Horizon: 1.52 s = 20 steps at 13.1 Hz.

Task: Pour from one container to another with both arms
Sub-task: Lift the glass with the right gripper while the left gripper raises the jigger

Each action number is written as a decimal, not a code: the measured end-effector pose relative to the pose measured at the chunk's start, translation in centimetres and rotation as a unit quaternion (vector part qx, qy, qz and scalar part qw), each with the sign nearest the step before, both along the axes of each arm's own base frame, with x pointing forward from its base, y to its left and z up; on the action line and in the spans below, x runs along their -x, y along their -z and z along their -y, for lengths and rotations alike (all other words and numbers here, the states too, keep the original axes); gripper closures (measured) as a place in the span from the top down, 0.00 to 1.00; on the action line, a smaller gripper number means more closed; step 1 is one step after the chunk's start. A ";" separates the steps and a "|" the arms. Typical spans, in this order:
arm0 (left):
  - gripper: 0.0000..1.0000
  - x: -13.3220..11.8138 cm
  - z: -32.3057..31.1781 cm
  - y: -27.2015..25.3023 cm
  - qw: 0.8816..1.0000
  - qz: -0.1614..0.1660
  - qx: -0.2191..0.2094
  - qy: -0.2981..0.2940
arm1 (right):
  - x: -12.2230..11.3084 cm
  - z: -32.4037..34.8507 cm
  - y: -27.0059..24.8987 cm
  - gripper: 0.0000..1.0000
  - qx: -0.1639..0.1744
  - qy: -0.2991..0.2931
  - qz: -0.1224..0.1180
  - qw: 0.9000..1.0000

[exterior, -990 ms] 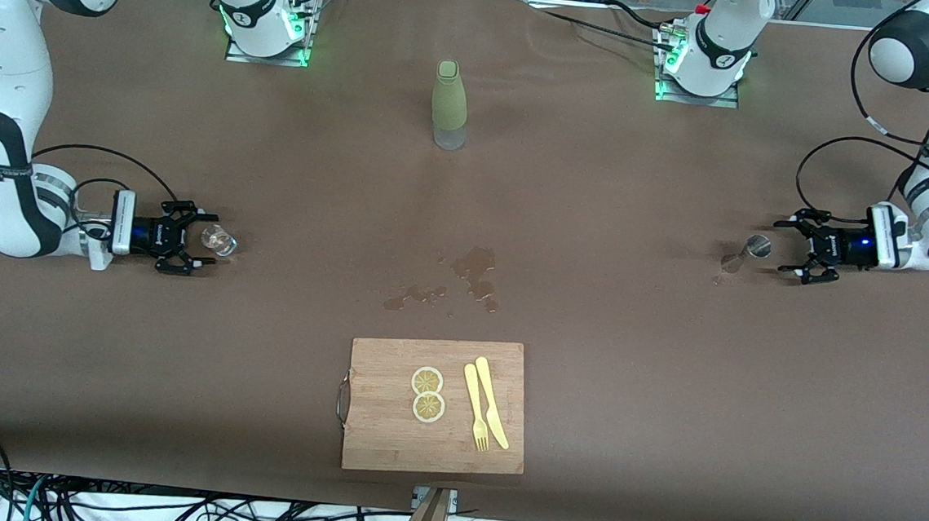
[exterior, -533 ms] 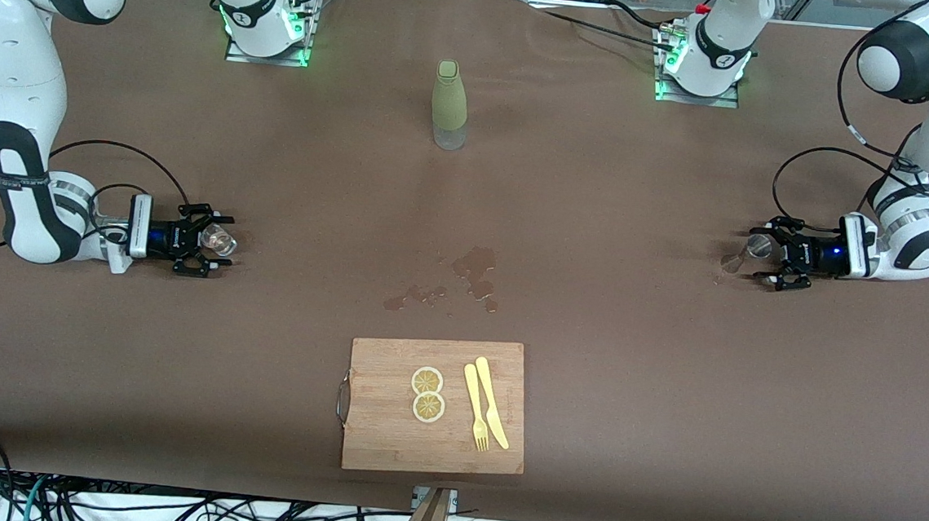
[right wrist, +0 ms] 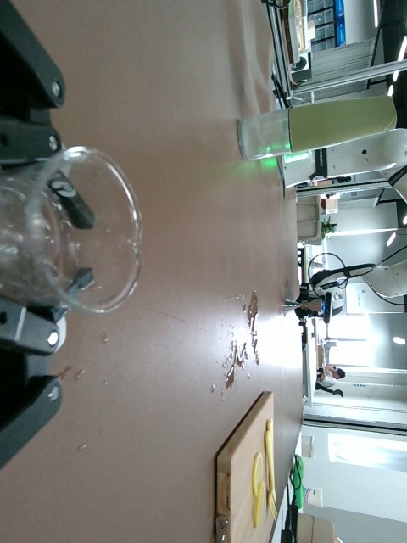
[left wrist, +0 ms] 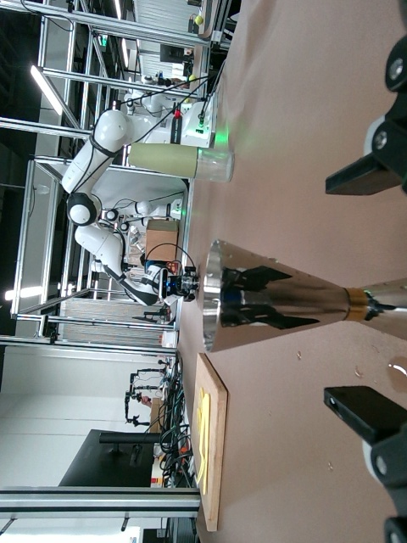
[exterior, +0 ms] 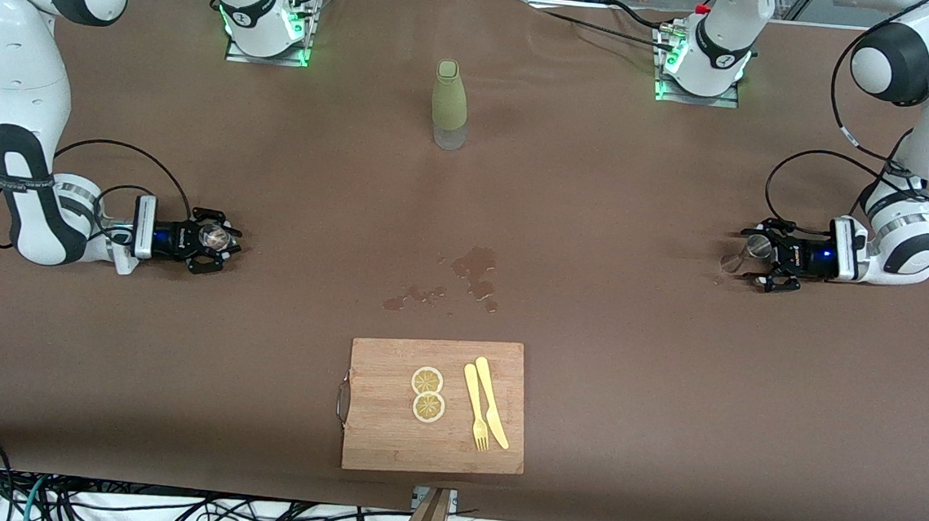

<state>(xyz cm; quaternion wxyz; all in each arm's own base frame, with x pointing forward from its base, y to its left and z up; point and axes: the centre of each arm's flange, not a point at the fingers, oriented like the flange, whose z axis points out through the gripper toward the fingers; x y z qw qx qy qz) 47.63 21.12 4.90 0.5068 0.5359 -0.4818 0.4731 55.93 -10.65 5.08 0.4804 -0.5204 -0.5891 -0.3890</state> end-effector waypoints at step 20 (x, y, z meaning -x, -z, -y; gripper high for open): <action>0.21 -7.8 7.5 -4.5 0.997 0.035 -0.003 0.068 | -10.5 -27.2 -13.9 0.14 -0.017 -0.103 -0.094 0.990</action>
